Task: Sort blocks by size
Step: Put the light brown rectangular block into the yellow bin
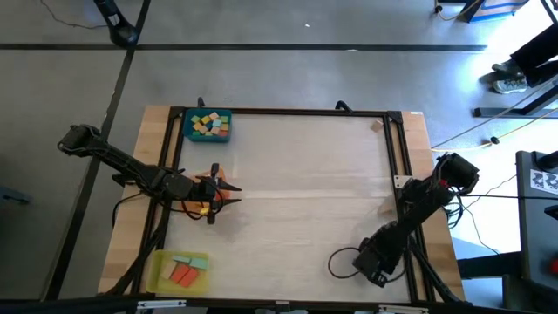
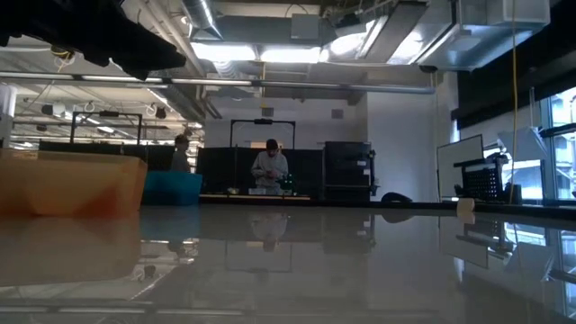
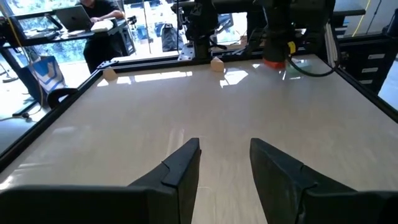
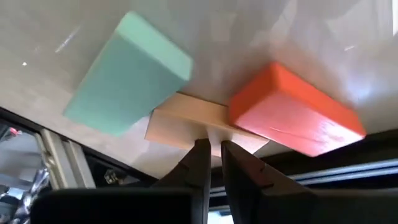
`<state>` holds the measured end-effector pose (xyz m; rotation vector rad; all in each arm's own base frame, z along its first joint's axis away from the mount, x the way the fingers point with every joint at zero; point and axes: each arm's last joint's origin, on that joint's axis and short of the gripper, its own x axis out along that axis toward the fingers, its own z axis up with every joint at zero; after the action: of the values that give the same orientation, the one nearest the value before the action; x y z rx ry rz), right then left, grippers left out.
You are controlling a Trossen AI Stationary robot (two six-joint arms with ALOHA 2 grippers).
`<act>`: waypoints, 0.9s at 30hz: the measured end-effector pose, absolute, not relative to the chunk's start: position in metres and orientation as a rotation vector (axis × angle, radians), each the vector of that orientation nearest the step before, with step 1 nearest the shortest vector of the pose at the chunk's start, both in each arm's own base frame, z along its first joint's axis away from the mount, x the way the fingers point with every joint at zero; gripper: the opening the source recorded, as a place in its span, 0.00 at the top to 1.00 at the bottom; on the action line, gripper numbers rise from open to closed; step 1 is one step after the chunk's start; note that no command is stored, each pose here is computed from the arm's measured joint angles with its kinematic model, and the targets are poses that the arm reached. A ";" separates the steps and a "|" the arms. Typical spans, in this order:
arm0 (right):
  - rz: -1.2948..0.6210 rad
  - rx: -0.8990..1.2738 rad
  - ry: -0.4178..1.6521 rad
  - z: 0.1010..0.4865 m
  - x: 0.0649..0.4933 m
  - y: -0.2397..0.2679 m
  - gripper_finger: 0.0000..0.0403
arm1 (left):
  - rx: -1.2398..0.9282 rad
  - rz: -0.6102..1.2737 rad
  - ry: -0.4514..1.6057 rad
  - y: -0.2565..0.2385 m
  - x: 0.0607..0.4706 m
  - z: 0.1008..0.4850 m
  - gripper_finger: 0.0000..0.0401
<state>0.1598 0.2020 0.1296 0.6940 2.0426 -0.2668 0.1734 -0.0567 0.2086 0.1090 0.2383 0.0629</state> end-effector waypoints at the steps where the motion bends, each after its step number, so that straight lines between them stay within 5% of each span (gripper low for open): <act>1: -0.265 0.690 2.030 0.129 0.163 0.199 0.90 | 0.111 0.063 0.237 -0.057 0.173 0.209 0.68; 17: -0.349 0.779 1.953 0.135 0.197 0.148 0.90 | 0.113 0.062 0.238 -0.057 0.173 0.209 0.68; 27: -0.328 0.777 1.751 0.174 0.202 0.175 0.90 | 0.115 0.062 0.238 -0.057 0.173 0.209 0.68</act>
<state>0.2019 0.1745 0.1743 0.7774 1.7512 -0.3278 0.1734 -0.0568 0.2087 0.1148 0.2384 0.0622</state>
